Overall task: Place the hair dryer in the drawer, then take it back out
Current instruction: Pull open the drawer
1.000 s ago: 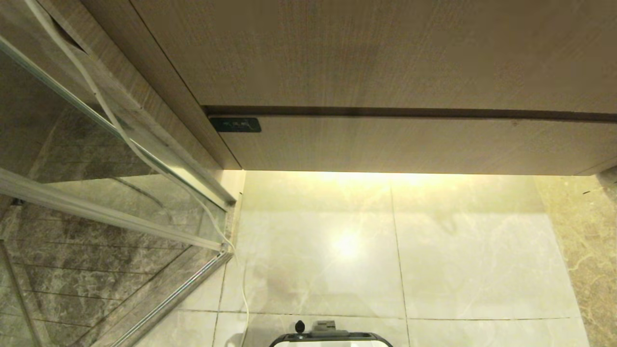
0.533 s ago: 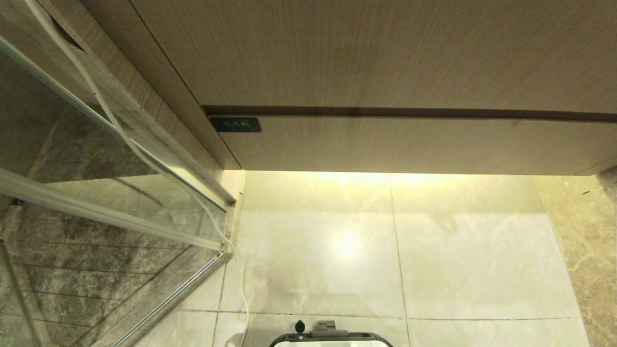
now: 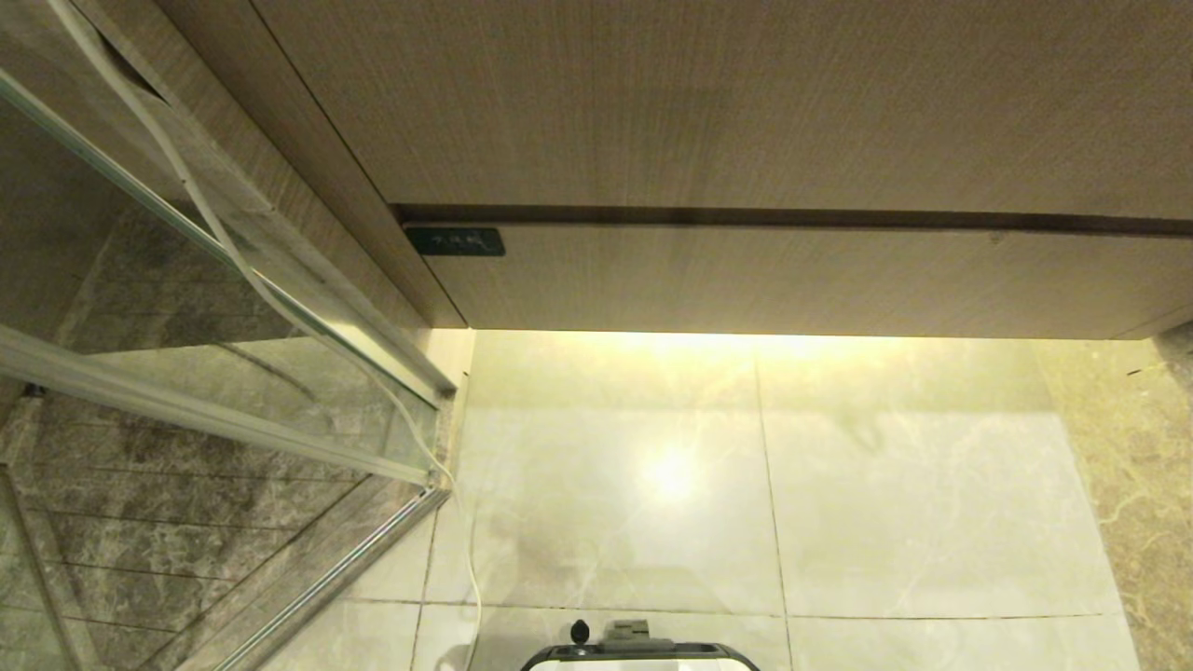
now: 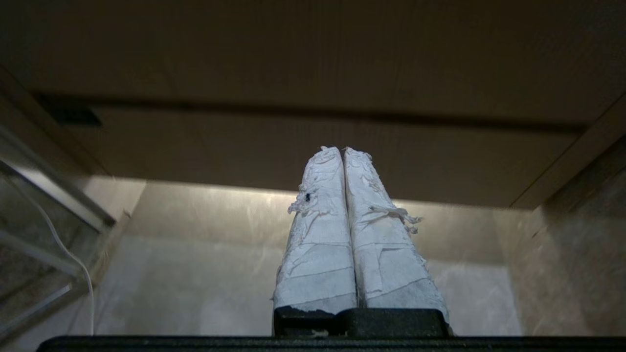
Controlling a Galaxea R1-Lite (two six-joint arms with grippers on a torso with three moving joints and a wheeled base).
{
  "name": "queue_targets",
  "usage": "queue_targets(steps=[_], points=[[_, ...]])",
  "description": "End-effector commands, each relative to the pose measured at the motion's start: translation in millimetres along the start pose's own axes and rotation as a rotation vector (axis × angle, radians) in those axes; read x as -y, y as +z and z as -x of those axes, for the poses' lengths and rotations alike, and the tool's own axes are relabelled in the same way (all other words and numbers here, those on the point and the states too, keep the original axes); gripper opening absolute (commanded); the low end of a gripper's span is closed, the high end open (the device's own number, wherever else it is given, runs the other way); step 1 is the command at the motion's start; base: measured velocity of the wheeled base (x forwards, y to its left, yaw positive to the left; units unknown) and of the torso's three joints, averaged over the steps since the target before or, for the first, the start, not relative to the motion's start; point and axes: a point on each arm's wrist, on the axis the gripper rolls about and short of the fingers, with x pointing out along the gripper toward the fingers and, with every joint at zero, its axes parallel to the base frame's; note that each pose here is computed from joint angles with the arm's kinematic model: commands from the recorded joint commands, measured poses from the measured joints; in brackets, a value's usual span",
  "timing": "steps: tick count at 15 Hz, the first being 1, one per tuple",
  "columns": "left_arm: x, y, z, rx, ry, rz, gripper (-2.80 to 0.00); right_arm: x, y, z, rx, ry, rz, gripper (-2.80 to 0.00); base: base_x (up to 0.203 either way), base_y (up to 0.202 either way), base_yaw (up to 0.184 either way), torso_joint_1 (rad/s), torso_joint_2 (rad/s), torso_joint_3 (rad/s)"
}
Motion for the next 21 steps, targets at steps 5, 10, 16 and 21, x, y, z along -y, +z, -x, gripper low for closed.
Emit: queue_targets(steps=[5, 10, 16, 21], points=[[0.0, 0, 0, 0.000, 0.000, 0.000, -2.80, 0, 118, -121, -0.457, 0.104, 0.002, -2.80, 0.000, 0.000, 0.000, 0.000, 0.00, 0.000], [0.0, 0, 0, -0.001, 0.000, 0.000, -2.80, -14, 71, -197, -0.798, 0.332, -0.055, 0.00, 0.000, 0.000, 0.000, 0.000, 0.00, 0.000], [0.0, 0, 0, -0.001, 0.000, 0.000, -2.80, -27, 26, -265, -0.939, 0.451, 0.072, 0.00, 0.000, 0.000, 0.000, 0.000, 0.00, 0.000], [0.0, 0, 0, -0.001, 0.000, 0.000, -2.80, -19, -16, -306, -0.775, 0.692, 0.741, 0.00, 0.000, 0.000, 0.000, 0.000, 0.00, 0.000]])
